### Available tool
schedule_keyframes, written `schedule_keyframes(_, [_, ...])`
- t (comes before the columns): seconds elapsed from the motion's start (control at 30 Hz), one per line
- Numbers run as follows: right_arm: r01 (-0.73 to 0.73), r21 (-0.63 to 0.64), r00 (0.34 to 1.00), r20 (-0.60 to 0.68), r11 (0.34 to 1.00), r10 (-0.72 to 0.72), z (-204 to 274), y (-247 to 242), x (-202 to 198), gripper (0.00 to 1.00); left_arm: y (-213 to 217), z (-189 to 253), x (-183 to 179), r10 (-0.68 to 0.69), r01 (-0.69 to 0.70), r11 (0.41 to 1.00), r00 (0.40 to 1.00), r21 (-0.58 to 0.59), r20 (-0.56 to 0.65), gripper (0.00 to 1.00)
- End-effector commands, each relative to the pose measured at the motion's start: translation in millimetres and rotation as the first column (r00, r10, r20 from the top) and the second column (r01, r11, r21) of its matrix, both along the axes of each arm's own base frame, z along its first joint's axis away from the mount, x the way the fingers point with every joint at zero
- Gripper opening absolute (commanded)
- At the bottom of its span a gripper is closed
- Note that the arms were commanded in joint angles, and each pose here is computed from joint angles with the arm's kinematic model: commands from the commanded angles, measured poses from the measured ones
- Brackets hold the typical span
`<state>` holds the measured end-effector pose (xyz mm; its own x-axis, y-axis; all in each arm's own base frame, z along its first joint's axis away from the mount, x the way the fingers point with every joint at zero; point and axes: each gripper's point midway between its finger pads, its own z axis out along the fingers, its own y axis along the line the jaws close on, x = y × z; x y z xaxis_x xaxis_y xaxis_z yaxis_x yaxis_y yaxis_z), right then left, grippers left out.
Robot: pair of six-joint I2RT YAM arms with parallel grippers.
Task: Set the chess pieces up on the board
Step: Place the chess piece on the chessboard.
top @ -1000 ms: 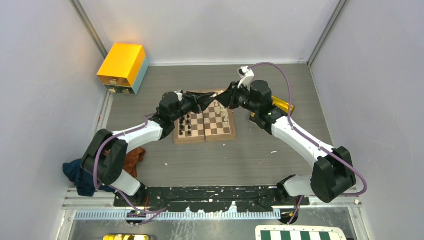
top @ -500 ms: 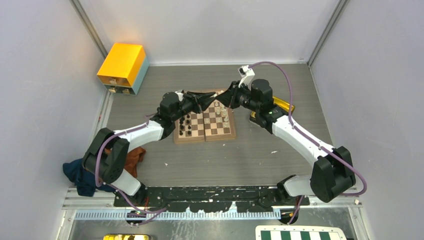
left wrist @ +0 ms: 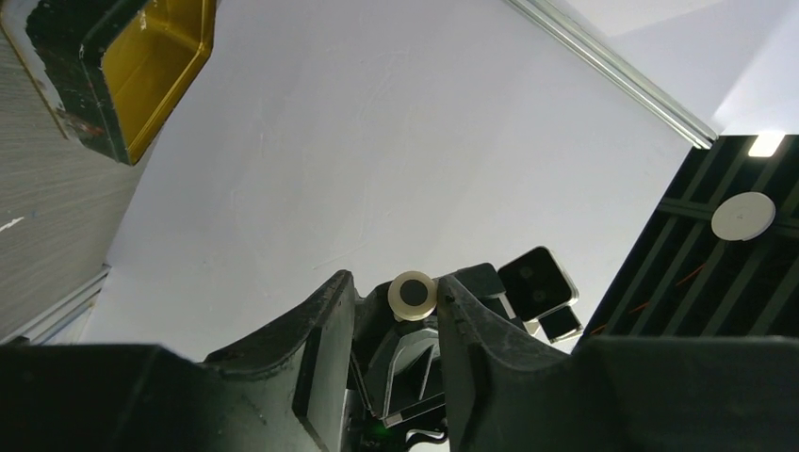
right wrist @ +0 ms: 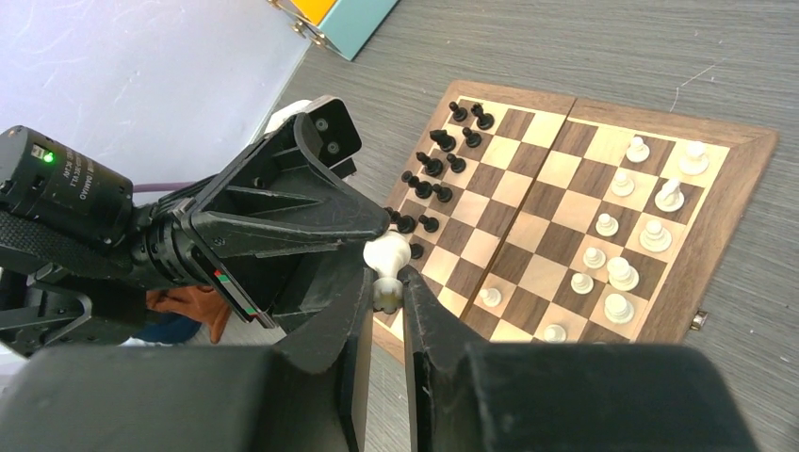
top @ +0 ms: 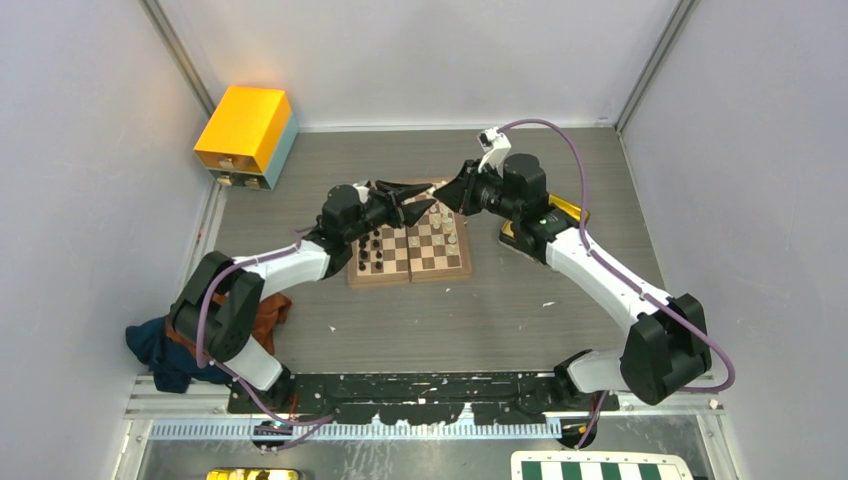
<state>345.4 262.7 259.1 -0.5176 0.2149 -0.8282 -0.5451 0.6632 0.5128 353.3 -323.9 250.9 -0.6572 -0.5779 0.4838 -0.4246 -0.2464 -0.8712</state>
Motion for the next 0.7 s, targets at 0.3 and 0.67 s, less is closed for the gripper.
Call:
schedule_keyframes(0.3, [0.077,-0.150,0.997,-0.017,0.986,-0.080,34,-26,-1,0.01,41,-7,10,0.032,-0.053,0.983,0.993,0.178,0.115,0.46])
schedule_keyframes(0.67, [0.040,-0.472,0.938,-0.286,0.881,-0.196,-25,-52,-34,0.01,84,-16,-9,-0.053,-0.078,0.837,0.973,0.542,0.223,0.47])
